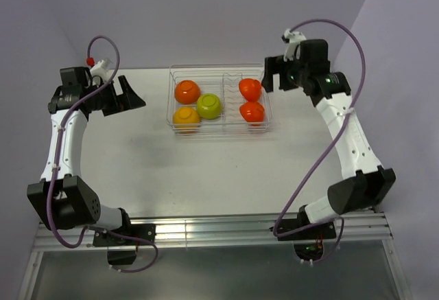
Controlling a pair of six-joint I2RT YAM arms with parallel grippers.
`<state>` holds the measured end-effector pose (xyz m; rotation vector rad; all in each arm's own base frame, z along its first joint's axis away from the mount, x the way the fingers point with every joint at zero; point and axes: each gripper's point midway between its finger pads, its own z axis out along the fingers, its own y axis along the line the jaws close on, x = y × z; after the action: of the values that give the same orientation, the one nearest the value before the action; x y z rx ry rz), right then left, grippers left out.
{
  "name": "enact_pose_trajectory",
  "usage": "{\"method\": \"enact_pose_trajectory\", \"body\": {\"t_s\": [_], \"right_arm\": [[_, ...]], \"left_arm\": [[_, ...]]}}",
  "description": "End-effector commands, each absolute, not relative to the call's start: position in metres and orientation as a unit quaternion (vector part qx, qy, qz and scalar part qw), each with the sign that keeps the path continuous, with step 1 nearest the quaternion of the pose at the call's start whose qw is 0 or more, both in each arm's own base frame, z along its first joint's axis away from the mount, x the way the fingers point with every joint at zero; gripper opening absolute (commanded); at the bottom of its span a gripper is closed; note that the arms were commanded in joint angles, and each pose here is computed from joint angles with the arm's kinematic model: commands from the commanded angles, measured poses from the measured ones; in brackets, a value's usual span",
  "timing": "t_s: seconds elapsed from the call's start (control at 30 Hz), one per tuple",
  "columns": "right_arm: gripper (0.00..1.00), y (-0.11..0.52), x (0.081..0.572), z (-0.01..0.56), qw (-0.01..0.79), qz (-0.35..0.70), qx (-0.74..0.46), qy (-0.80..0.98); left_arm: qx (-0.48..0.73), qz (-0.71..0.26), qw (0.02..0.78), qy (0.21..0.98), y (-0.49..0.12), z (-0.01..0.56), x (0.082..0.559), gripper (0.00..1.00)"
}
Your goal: Load the bowls into the dish rack
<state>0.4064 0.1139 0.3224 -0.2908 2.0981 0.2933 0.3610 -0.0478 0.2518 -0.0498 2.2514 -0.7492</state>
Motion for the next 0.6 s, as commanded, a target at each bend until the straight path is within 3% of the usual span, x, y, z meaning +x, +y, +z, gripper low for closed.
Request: {"method": "enact_pose_trajectory", "body": {"t_s": [0.0,0.27,0.57], "right_arm": [[1.00,0.104,0.356,0.287,0.416,0.163,-0.157,0.881],[1.00,0.056,0.275,0.199,0.351,0.133,-0.167,0.912],[1.00,0.043,0.254,0.160,0.316,0.136,-0.135,0.929]], "left_arm": [[0.010,-0.263,0.372,0.890,-0.042,0.242,0.346,1.00],[0.040,-0.200,0.363,0.909,-0.029,0.195,0.313,0.99],[0.048,-0.164,0.368,0.914,-0.023,0.180,0.302,1.00]]}}
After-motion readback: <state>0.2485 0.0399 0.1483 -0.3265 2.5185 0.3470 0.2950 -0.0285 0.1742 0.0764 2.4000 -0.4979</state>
